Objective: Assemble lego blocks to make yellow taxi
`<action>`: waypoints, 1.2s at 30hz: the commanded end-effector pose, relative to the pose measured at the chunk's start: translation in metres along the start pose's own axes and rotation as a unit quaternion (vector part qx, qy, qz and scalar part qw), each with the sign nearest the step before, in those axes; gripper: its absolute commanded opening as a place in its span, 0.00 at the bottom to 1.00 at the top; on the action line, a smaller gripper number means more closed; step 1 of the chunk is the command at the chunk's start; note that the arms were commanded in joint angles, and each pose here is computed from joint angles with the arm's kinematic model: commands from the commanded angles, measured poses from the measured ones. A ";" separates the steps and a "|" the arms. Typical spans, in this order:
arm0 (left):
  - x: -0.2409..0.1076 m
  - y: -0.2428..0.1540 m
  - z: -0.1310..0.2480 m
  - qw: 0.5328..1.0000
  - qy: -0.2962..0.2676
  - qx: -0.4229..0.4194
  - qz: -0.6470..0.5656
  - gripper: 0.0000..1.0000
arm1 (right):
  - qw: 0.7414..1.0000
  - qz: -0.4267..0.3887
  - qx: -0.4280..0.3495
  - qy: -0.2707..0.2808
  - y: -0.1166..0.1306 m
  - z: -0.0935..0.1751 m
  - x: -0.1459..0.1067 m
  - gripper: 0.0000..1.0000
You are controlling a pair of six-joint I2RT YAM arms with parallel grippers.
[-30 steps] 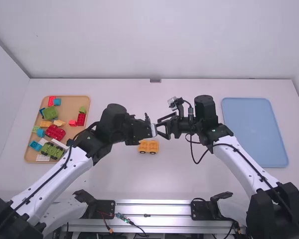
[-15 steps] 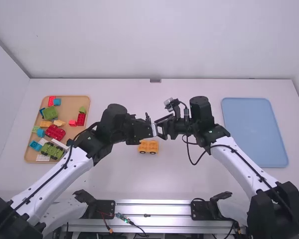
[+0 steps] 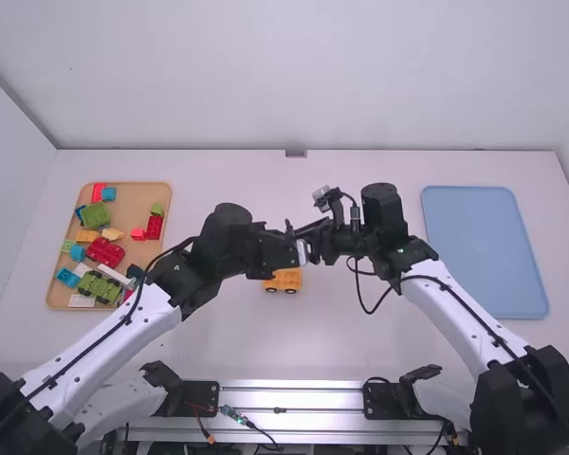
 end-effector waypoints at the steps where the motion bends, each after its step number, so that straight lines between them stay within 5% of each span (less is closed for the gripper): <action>1: -0.004 0.001 -0.002 1.000 0.013 0.014 0.008 0.03 | 1.000 0.006 0.008 -0.003 0.006 0.000 0.009 0.50; 9: 0.000 0.003 -0.002 1.000 0.001 0.017 0.007 0.03 | 1.000 0.007 0.008 -0.004 0.006 0.000 0.009 0.35; 20: -0.005 0.001 -0.010 0.999 -0.013 0.040 0.015 0.05 | 1.000 0.007 0.008 -0.004 0.006 0.000 0.009 0.31; 22: -0.004 0.000 -0.011 0.999 -0.013 0.039 0.015 0.14 | 1.000 0.007 0.007 -0.004 0.006 0.000 0.009 0.30; 24: -0.005 0.002 -0.010 0.999 -0.012 0.041 0.020 0.37 | 1.000 0.007 0.004 -0.005 0.005 0.000 0.010 0.30; 25: -0.005 0.002 -0.010 0.999 -0.012 0.042 0.022 0.54 | 1.000 0.007 0.004 -0.005 0.005 0.000 0.010 0.29; 26: -0.005 0.003 -0.010 0.999 -0.012 0.044 0.025 0.99 | 1.000 0.008 0.004 -0.005 0.005 0.000 0.010 0.28; 36: -0.015 0.009 -0.001 0.996 0.022 0.071 0.054 0.99 | 0.999 0.015 -0.032 -0.020 -0.007 0.003 0.015 0.28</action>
Point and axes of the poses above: each hand's point on the last joint's axis, 136 mm out from that joint toward the fingers, its own z axis back along the fingers, its own y axis along the line the jaws close on, x = y × z, the point moved 3 cm from there along z, back along the fingers, and after that the axes turned 3 degrees about -z, right-handed, at the moved point
